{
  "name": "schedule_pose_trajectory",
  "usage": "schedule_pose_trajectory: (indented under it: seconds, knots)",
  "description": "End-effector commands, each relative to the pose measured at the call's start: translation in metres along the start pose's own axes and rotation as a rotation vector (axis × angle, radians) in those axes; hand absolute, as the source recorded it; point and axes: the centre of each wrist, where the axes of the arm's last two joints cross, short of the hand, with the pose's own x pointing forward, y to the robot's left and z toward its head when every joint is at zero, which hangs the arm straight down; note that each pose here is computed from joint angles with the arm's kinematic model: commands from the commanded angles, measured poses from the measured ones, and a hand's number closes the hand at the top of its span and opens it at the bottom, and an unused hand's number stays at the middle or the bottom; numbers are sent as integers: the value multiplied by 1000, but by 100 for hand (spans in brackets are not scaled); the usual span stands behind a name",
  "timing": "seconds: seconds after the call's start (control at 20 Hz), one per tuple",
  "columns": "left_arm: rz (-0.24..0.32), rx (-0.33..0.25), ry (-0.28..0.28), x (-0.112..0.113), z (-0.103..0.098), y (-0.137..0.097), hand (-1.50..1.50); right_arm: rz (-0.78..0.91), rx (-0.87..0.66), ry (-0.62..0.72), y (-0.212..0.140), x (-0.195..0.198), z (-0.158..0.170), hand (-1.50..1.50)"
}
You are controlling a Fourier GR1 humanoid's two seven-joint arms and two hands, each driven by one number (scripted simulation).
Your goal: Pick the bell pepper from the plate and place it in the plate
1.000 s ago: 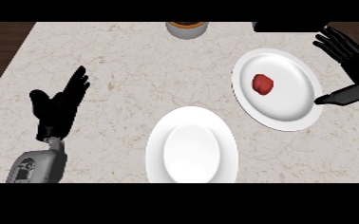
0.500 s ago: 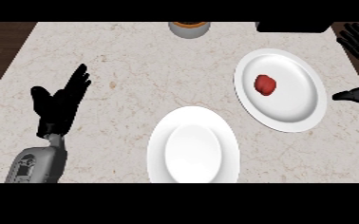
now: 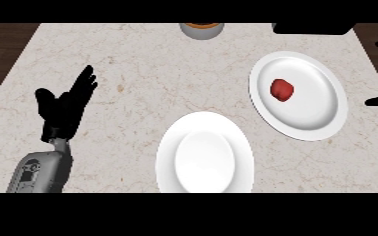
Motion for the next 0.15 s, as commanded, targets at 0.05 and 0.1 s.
schedule_pose_trajectory:
  seconds: [0.05, 0.1]
  knots:
    - [3, -6, -15, 0, -1, 4, 0, -61, 82, -89, -6, -11, 17, -150]
    - [8, -8, -10, 2, -1, -3, 0, -52, 106, -49, -13, -3, 13, -150]
